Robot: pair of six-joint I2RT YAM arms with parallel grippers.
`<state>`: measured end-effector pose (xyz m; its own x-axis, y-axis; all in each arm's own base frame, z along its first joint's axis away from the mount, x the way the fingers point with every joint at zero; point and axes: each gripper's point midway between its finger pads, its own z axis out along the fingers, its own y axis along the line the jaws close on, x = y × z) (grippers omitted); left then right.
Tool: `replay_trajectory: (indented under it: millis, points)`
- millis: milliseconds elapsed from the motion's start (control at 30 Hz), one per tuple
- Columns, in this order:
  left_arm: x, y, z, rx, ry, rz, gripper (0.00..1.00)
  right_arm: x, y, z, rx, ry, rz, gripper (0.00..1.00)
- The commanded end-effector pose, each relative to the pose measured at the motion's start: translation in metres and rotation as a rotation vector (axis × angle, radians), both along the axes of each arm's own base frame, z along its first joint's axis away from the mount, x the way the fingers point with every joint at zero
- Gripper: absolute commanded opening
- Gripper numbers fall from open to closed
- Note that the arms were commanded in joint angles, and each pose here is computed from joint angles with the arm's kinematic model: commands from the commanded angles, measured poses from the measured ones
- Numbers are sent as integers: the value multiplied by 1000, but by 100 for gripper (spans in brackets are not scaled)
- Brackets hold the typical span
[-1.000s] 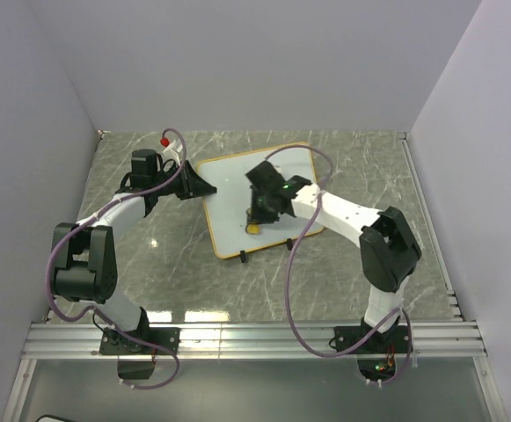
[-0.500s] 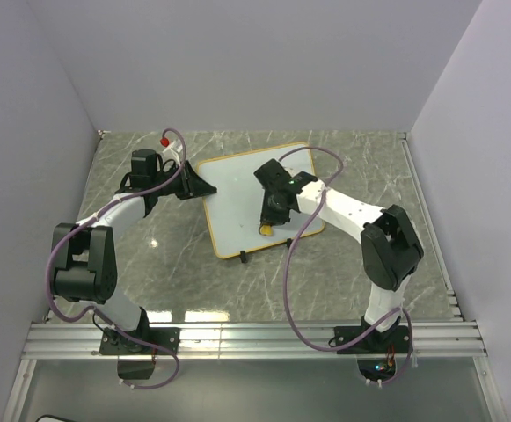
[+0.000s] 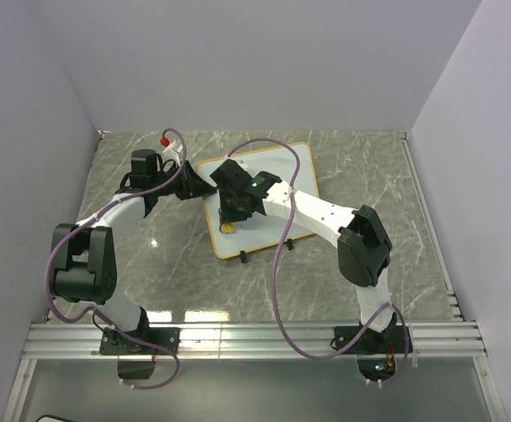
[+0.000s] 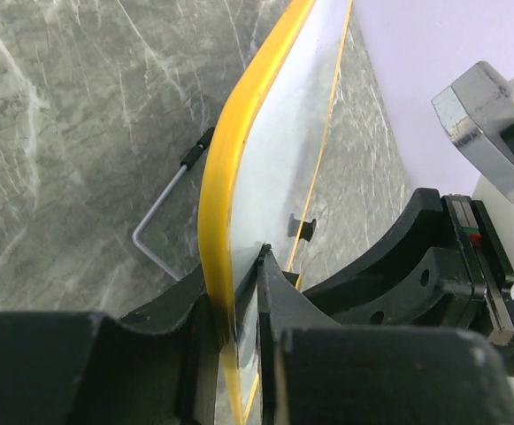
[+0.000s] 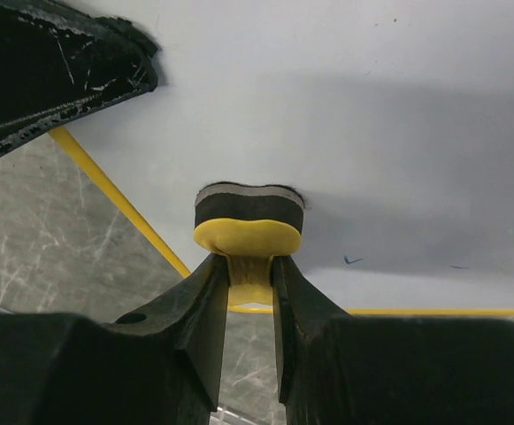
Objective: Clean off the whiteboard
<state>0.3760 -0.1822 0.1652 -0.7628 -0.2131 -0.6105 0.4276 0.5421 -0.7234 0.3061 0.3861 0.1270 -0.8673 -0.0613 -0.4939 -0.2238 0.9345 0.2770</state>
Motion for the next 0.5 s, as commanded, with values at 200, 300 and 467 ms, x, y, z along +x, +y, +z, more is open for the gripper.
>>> replay_trajectory:
  millis: [200,300,467]
  points:
    - [-5,-1,-9,60,-27,-17,0,30,-89,-49,-167,2,-243,0]
    - [-3,-2,-8,58,-31,-15,0,26,-141,-70,-316,2,-350,0]
    - [-3,-2,-9,51,-29,-18,0,17,-193,-81,-468,-12,-466,0]
